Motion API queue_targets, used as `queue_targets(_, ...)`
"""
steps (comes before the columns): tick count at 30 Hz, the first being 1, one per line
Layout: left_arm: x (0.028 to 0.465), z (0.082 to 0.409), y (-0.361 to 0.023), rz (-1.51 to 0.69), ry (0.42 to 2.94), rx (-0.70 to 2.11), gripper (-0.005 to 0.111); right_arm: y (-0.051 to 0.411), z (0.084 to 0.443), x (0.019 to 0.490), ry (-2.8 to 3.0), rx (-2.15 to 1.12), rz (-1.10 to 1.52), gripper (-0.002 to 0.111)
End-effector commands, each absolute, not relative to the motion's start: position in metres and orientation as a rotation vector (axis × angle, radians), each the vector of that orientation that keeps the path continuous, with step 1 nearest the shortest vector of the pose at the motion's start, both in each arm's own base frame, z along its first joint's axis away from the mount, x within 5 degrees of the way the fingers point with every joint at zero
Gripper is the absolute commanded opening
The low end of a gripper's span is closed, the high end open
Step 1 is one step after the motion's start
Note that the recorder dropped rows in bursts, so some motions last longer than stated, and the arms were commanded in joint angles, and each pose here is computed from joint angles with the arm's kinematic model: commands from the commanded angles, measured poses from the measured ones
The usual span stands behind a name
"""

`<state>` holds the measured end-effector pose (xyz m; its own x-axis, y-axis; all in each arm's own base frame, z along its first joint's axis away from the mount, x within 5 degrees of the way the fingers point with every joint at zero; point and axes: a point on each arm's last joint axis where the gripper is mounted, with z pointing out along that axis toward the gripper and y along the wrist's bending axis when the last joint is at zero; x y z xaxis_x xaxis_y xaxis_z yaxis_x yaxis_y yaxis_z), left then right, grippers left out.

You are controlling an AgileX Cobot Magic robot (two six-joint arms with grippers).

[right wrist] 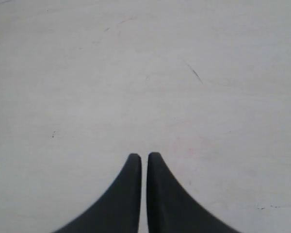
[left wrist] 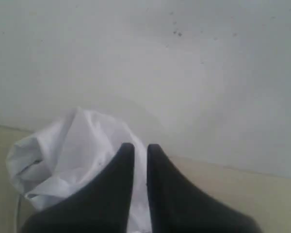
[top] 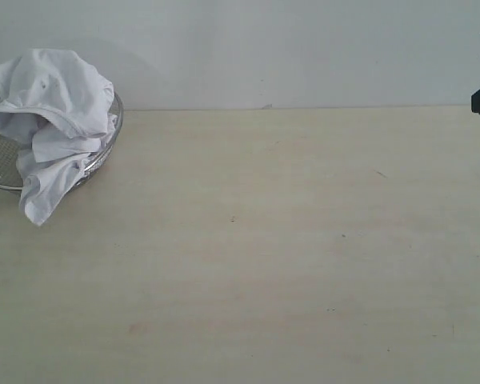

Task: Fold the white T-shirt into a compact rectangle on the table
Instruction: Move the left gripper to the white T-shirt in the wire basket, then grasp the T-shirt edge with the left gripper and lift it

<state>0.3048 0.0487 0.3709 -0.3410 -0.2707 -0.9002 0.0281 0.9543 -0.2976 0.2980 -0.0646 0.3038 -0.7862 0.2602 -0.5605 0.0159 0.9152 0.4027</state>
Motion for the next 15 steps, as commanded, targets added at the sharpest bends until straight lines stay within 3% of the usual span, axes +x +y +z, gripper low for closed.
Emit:
queue_targets(1, 0.334, 0.338, 0.066, -0.231, 1.989, 0.049, 0.034, -0.066, 0.306, 0.297, 2.415, 0.205, 0.489, 0.000)
queue_targets(3, 0.349, 0.319, 0.070, -0.169, 2.009, 0.170, 0.046, -0.066, 0.306, 0.297, 2.415, 0.205, 0.489, 0.000)
queue_targets(5, 0.363, 0.301, 0.075, -0.122, 2.029, 0.263, 0.051, -0.066, 0.306, 0.297, 2.415, 0.205, 0.489, 0.000)
queue_targets(15, 0.406, 0.218, 0.095, 0.159, 2.053, 0.652, 0.054, -0.066, 0.306, 0.297, 2.415, 0.205, 0.489, 0.000)
